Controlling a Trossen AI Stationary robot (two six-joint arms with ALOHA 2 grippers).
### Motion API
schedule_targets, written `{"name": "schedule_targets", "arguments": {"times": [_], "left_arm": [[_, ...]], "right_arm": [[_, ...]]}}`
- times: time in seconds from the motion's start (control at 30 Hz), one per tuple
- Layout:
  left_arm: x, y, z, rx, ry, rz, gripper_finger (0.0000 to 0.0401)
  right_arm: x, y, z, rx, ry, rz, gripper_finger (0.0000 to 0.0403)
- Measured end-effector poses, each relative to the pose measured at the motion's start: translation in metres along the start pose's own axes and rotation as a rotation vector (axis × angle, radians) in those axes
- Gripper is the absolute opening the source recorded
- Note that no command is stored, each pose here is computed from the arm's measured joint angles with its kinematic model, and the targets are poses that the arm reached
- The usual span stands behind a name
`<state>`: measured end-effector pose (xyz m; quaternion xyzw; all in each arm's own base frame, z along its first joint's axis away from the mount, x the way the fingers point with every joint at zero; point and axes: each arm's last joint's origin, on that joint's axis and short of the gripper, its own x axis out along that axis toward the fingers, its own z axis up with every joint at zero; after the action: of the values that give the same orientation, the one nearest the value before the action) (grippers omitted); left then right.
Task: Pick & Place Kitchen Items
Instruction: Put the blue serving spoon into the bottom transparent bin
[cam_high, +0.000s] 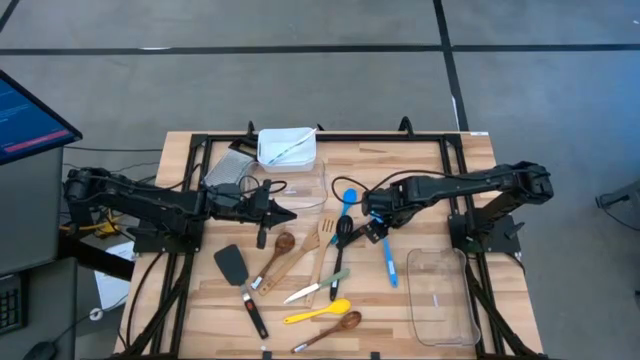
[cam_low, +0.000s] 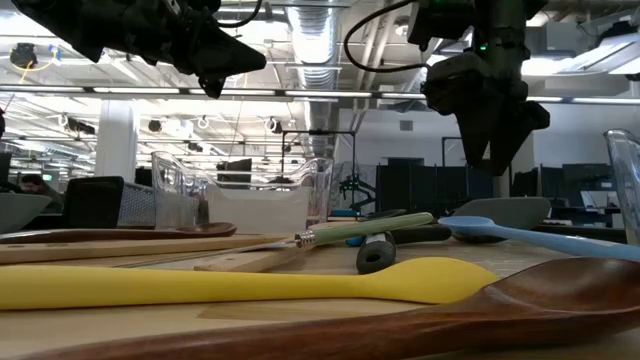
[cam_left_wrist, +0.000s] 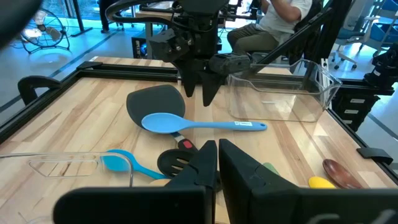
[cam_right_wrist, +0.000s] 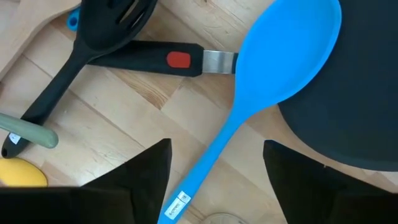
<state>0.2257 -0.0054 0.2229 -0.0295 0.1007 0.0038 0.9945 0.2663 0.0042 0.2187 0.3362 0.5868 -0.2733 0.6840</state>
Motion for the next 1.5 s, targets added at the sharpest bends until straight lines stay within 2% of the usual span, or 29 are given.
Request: {"name": "schedule_targets", "arguments": {"times": [0.5,0.73,0.93,1.07,1.33,1.5], "left_arm": [[0.000,0.000,0.000,0.000,-0.004,0.000,0.0003],[0.000,0.000,0.000,0.000,-0.003,0.000,0.0003],[0.000,0.000,0.000,0.000,-0.003,0.000,0.0003],[0.000,0.000,0.000,0.000,-0.003,0.000,0.0003],[0.000,0.000,0.000,0.000,-0.003,0.000,0.0003],[0.000,0.000,0.000,0.000,-0.003,0.000,0.0003]], "right_arm": [[0.000,0.000,0.000,-0.004,-0.003,0.001,0.0249],[0.000,0.001,0.003,-0.002,-0.069,-0.024,0.0249],[0.000,0.000,0.003,0.082,-0.067,-0.023,0.0249],[0.001,0.002,0.002,0.082,-0.063,-0.028,0.0245],[0.039,0.011,0.001,0.063,0.024,-0.143,0.0225],[0.066,0.014,0.000,0.022,0.150,-0.183,0.0214]]}}
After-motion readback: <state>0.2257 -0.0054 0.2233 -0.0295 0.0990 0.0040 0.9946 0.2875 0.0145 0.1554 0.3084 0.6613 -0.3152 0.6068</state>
